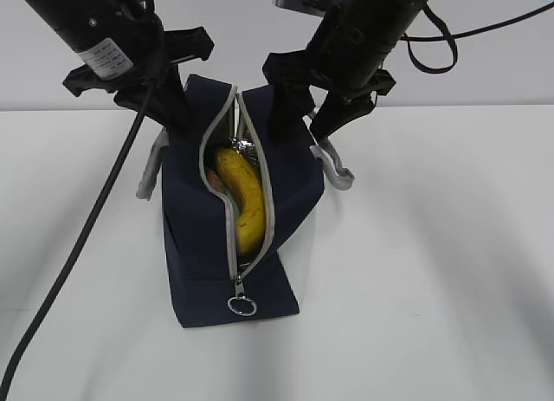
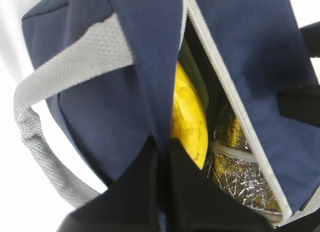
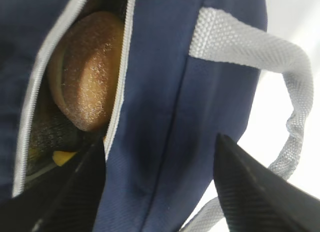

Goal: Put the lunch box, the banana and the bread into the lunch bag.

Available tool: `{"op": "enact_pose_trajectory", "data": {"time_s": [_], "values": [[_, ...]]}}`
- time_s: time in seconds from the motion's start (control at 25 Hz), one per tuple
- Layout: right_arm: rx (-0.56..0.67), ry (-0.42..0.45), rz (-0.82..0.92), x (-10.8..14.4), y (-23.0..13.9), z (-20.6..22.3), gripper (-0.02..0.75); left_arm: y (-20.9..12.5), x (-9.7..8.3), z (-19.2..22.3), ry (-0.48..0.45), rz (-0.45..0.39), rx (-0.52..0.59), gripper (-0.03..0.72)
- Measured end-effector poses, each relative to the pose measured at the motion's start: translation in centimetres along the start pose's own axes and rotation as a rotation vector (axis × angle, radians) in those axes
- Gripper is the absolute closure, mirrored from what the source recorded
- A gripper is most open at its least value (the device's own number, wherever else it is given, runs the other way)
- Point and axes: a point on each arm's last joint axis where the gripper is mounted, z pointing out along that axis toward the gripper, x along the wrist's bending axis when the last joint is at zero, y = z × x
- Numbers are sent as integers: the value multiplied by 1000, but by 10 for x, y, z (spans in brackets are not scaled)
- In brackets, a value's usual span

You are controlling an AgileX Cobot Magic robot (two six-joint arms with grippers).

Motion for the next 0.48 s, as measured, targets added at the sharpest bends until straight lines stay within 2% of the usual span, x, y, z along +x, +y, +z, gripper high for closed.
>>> {"op": "enact_pose_trajectory", "data": {"time_s": [0.12,0.28,0.4,0.48], "values": [[12,1,4,-2,0,5,276,0,0,0,0,0,0,688],[14,-5,2,-3,0,5,436,0,0,0,0,0,0,688],[15,-9,1,-3,0,5,619,0,0,0,0,0,0,688],[15,-10,1,-3,0,5,704,0,0,0,0,0,0,688]]}}
